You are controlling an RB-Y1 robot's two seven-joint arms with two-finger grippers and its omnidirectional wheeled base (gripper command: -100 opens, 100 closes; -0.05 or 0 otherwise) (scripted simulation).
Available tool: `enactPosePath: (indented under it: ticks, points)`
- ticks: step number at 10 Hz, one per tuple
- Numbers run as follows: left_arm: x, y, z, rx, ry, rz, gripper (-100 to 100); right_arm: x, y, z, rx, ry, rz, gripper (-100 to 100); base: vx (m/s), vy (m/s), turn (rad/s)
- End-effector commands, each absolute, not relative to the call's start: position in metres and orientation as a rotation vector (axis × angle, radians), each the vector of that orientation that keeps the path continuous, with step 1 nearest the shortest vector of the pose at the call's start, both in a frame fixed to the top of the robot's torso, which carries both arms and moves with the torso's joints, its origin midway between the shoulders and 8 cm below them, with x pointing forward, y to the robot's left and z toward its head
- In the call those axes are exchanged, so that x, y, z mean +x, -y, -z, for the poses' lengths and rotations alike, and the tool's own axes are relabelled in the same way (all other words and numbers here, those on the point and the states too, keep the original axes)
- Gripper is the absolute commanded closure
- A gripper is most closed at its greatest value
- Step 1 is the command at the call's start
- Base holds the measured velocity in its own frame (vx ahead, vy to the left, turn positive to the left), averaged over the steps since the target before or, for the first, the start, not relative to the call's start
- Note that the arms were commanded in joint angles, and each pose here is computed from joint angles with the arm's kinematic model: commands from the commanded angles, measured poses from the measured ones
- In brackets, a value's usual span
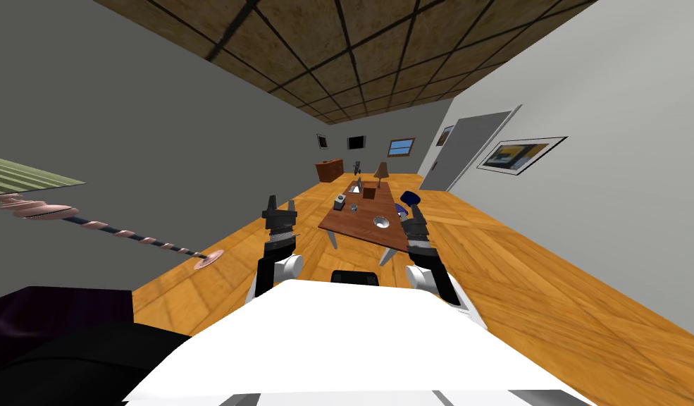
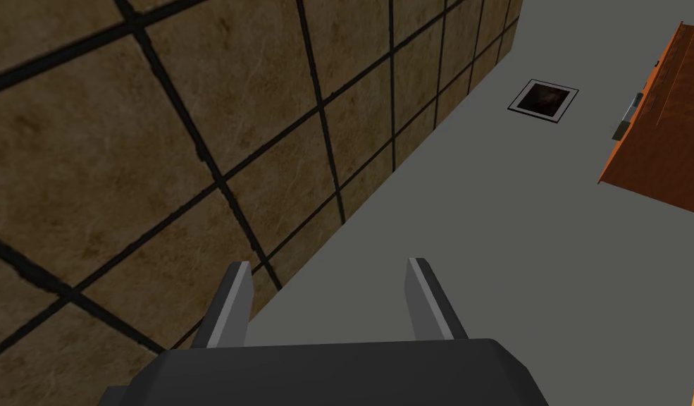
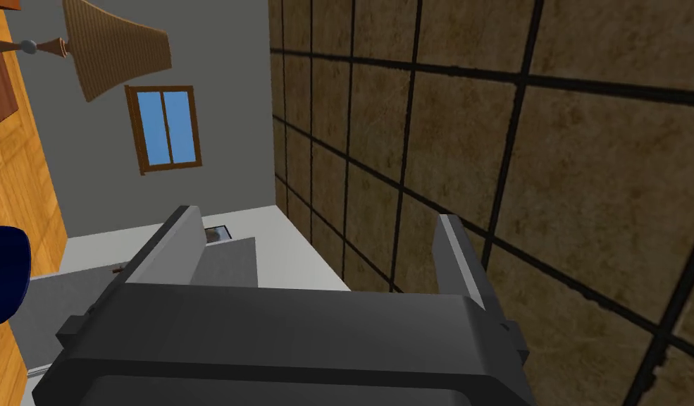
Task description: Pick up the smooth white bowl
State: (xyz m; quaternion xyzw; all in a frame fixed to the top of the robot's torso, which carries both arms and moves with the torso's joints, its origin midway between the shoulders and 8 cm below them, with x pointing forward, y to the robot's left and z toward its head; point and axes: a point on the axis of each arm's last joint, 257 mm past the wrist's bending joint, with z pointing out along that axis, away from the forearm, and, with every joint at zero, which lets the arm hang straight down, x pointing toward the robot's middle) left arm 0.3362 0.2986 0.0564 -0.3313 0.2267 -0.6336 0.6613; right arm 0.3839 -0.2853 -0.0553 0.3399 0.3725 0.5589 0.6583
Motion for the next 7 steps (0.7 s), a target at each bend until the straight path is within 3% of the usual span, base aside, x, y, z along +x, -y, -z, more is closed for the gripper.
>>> enactPosePath:
  ticks: [1,5,7]
  points:
    - [0.336,-0.299,-0.056,-0.749,-0.513,1.433,0,0.388,0.28,0.077,0.777,-0.927,-1.246,-100,-0.058,0.027,0.024]
    - [0.336,-0.299,-0.056,-0.749,-0.512,1.433,0,0.392,0.26,0.179,0.803,-1.255,-1.138,-100,-0.15,0.081,0.054]
    - [0.336,-0.299,-0.056,-0.749,-0.513,1.433,0,0.388,0.256,0.212,0.802,-1.355,-1.098,-100,-0.085,0.062,0.036]
